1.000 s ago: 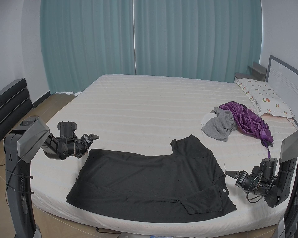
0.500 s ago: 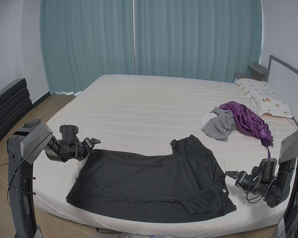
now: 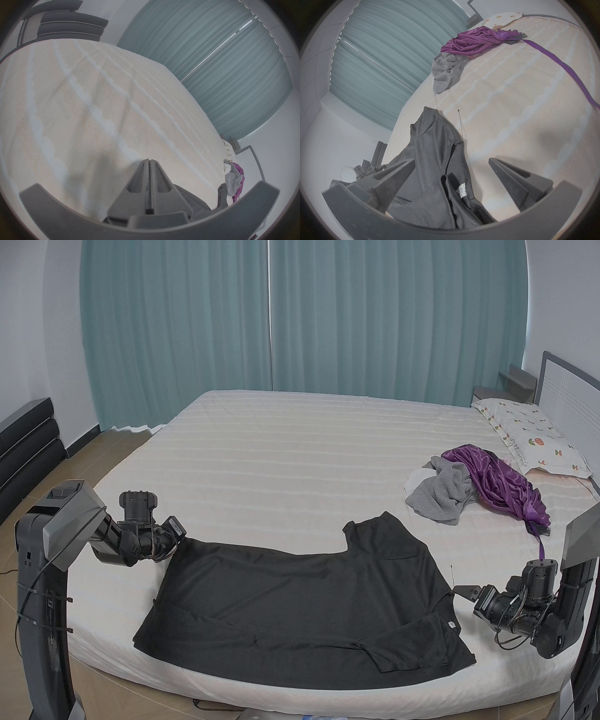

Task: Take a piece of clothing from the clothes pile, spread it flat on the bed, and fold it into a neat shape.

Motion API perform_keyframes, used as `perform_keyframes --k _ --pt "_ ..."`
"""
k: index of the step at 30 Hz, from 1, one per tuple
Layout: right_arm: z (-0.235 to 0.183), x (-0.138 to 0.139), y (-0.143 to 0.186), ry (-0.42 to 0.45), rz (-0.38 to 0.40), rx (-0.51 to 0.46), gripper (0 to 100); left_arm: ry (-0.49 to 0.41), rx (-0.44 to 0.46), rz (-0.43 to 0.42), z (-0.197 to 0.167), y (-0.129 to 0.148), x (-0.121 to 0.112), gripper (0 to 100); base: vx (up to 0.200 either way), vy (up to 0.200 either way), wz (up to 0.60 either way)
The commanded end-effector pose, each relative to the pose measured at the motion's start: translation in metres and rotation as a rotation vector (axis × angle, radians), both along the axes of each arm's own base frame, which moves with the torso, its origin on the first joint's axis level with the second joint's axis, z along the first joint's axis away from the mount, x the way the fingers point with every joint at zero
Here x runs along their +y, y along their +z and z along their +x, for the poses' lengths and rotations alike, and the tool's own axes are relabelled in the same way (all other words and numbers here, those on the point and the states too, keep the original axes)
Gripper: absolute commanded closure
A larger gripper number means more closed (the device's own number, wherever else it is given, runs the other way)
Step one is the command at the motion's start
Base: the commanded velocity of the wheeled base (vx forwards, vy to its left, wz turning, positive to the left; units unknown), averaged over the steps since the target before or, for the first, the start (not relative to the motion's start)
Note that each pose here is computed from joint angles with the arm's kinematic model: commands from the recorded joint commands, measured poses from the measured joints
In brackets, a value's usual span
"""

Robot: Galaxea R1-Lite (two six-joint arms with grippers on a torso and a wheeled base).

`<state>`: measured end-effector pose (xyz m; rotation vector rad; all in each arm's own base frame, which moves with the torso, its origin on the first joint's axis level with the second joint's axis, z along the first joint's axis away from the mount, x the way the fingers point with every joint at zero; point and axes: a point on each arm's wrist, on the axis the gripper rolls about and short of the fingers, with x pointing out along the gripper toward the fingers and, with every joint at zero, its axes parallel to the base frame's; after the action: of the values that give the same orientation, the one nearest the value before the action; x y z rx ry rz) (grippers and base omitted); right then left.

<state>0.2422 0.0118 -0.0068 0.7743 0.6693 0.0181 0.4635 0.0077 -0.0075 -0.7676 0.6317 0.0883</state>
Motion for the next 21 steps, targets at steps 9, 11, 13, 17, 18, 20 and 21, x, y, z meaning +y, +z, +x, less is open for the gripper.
perform_keyframes --k 9,11,13,17,18,20,21 --pt "0.0016 -0.0010 0.0008 -0.004 0.001 -0.008 0 0.057 0.001 0.045 -0.0013 -0.0015 0.0021 100 0.000 0.000 0.00" --pt "0.0016 -0.0010 0.0004 -0.004 0.001 -0.006 0 0.063 -0.002 0.050 -0.0005 -0.0012 0.0023 100 0.000 0.000 0.00" --pt "0.0016 -0.0007 0.0004 -0.002 0.001 -0.006 0 0.068 -0.003 0.053 0.0001 -0.0013 0.0025 100 0.000 0.000 0.00" --pt "0.0020 -0.0010 0.0005 -0.004 0.001 -0.008 0 0.071 -0.008 0.055 0.0008 -0.0005 0.0025 100 0.000 0.000 0.00" --pt "0.0020 -0.0010 0.0005 -0.004 0.001 -0.008 0 0.071 -0.008 0.055 0.0008 -0.0005 0.0025 100 0.000 0.000 0.00" --pt "0.0020 -0.0003 0.0006 -0.001 0.001 -0.010 0 0.071 -0.021 0.055 0.0014 -0.0001 0.0026 100 0.000 0.000 0.00" --pt "0.0028 0.0001 0.0012 0.001 0.001 -0.014 0 0.071 -0.023 0.055 0.0016 -0.0005 0.0026 100 0.000 0.000 0.00"
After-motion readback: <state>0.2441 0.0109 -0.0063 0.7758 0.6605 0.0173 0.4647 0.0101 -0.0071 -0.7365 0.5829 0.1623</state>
